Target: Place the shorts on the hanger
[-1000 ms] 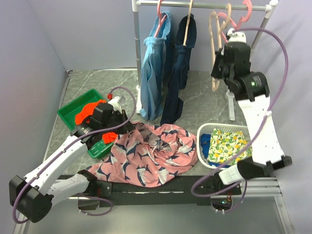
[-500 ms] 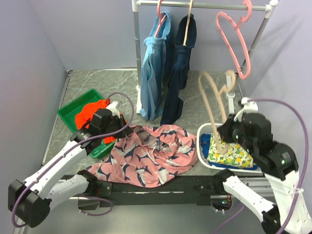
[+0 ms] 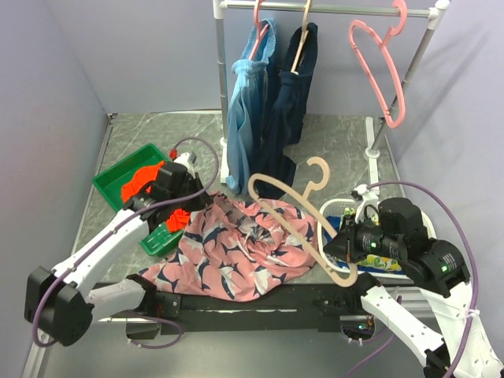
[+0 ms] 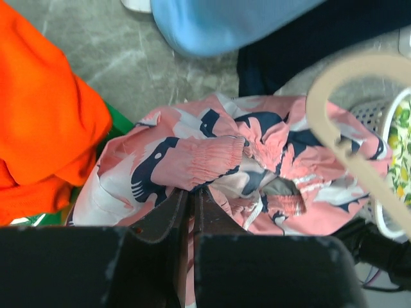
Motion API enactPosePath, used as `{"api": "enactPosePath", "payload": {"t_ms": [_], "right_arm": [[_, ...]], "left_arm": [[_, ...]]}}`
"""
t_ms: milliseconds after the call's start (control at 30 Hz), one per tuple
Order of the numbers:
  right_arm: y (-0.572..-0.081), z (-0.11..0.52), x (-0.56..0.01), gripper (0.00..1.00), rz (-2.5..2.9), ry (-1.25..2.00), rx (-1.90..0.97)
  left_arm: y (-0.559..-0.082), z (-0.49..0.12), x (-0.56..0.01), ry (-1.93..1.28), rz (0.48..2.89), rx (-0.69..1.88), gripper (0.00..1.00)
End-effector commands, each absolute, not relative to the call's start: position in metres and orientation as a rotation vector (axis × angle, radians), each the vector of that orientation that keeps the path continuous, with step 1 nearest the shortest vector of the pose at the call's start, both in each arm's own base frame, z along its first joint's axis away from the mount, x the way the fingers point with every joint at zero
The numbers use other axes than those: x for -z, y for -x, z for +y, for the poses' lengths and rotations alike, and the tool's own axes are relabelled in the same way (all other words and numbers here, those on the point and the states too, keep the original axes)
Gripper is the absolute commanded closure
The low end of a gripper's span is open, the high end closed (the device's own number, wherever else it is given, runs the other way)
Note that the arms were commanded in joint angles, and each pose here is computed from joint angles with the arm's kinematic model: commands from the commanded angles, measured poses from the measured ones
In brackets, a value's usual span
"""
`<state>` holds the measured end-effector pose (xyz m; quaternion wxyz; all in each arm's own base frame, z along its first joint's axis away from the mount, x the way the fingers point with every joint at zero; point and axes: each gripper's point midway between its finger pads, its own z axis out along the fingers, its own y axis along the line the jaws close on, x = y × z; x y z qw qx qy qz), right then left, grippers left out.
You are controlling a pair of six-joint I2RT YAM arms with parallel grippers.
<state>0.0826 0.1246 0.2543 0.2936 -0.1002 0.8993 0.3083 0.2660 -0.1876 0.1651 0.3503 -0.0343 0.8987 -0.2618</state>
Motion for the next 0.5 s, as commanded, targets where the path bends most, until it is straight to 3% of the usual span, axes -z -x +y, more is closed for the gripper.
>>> {"api": "enactPosePath", "payload": {"t_ms": [0,467], "right_arm": [[-0.073,0.139,-0.277,1.00,2.285,0.389,-0.949],[-0.079,0.157,-0.247,1.00,2.242,0.498,-1.038]], "left_arm": [[-0.288,-0.193,-0.195,0.083,2.260,0.697,0.99],[-0.286,-0.194,-0.221,-0.053,2.234,0.702,0.99]]}}
